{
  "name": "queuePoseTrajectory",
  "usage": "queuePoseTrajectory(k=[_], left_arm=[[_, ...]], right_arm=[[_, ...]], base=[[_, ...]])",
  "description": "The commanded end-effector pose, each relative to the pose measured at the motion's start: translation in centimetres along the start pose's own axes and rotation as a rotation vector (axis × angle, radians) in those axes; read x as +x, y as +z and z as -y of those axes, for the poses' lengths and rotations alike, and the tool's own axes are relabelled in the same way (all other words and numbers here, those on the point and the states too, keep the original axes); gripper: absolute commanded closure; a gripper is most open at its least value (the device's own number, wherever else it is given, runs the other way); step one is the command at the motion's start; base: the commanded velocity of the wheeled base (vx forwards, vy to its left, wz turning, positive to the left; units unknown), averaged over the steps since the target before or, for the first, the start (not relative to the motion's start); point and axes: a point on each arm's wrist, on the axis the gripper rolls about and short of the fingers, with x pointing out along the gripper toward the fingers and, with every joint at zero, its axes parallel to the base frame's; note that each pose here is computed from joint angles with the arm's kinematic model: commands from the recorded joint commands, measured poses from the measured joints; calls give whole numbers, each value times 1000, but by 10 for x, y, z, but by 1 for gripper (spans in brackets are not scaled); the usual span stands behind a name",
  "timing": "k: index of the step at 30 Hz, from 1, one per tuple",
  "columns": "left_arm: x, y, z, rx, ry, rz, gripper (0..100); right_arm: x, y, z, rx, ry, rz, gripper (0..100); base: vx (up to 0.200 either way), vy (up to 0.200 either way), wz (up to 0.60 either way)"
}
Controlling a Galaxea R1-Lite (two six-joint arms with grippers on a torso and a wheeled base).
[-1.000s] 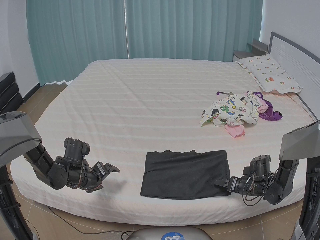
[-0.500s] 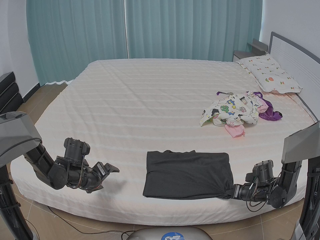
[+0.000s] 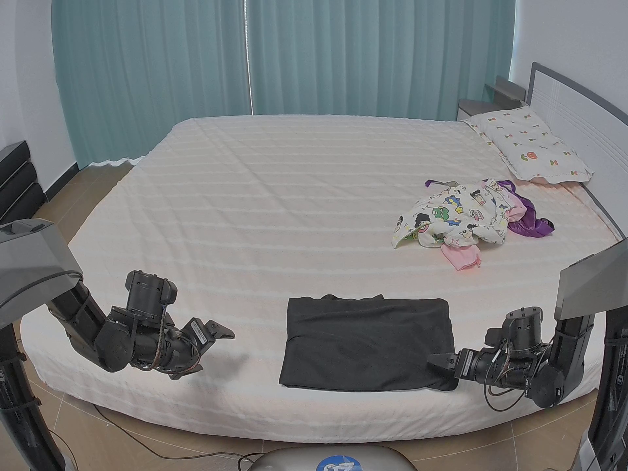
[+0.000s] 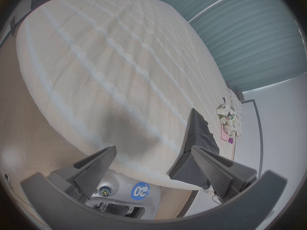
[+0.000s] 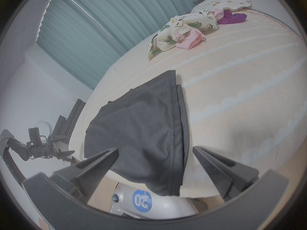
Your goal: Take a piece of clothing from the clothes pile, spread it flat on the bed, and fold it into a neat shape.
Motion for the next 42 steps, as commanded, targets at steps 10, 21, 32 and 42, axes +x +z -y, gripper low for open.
queuePoseTrajectory(k=[10, 21, 32, 42], left_arm=[[3, -1, -2, -3, 10, -7, 0], [6, -1, -4, -5, 17, -12, 0], [7, -1, -4, -5, 17, -15, 0], [7, -1, -4, -2, 7, -7, 0]], right_arm=[[56, 28, 10, 15, -3, 70, 0], [77, 28, -5, -23, 44, 35, 0], [94, 16, -26, -76, 112, -19, 0], [82, 23, -27, -52, 120, 0, 100]], base=[[0, 0, 0], [0, 0, 0], [0, 0, 0], [0, 0, 0]])
